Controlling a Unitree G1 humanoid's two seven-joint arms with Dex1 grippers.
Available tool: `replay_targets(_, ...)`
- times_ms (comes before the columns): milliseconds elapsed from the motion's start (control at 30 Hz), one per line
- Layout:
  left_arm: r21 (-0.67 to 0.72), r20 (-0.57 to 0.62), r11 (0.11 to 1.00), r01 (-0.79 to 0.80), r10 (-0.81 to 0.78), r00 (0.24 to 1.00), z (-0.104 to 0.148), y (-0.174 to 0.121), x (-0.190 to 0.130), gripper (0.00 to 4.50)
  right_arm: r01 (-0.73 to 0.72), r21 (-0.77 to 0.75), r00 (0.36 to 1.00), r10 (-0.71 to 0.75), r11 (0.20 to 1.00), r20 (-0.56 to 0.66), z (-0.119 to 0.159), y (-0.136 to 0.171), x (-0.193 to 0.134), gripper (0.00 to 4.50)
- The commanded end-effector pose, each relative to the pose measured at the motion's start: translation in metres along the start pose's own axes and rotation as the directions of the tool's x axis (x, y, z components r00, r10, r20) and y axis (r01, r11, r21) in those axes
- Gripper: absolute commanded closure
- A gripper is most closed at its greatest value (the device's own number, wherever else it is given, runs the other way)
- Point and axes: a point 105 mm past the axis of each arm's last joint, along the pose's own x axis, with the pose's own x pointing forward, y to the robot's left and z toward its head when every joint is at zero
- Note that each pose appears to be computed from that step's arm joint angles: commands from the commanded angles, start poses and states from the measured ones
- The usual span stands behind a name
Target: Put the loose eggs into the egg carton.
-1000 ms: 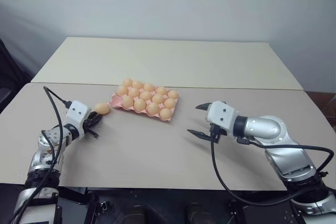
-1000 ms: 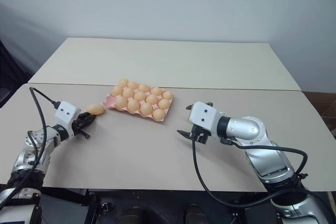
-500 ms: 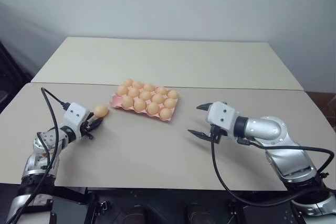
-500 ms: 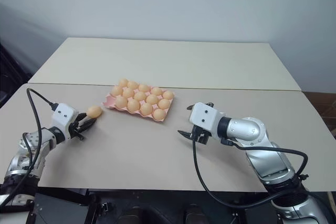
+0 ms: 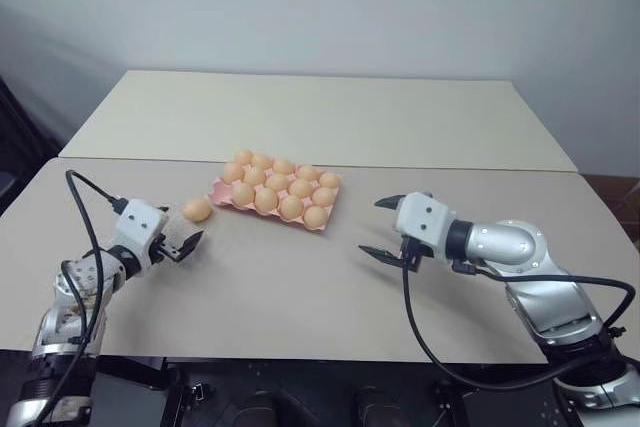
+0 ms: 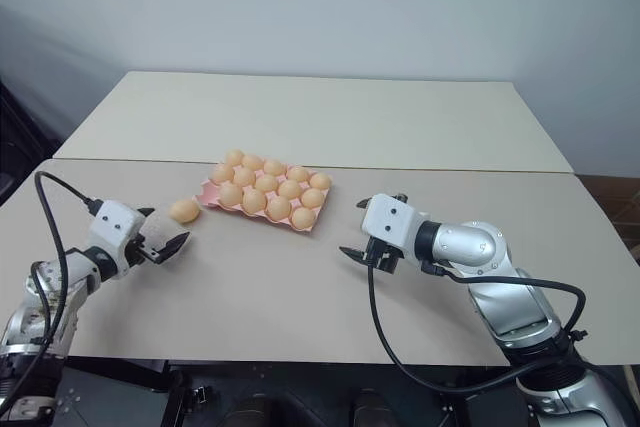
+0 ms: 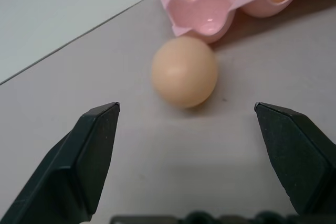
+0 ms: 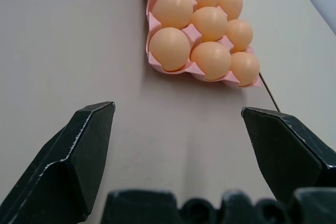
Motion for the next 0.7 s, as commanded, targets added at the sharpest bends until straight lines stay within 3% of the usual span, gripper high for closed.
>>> replay_targets(33,0.014,0.068,0.999,-0.039,0.038,0.997,0.018,0.008,0.008,0.01,0.026,-0.049,0.999,-0.025,0.998,0.032,0.012,-0.008,-0.005,0.0)
replay_targets(267,-0.017,0.073,0.999,-0.032,0.033,0.997,0.018,0.009,0.028,0.01,0.031,-0.049,0.999,-0.03,0.998,0.03,0.012,-0.008,-0.005,0.0)
replay_targets(633,-0.133,0.022,0.99,-0.055,0.058,0.998,-0.003,0.012,0.057,0.01,0.045,-0.037,0.999,-0.045,0.998,0.016,0.009,-0.008,-0.008,0.0)
replay_targets(700,-0.143,0.026,0.989,-0.044,0.049,0.998,-0.003,0.012,0.059,0.41,0.047,-0.036,0.999,-0.046,0.998,0.013,0.008,-0.009,-0.008,0.0)
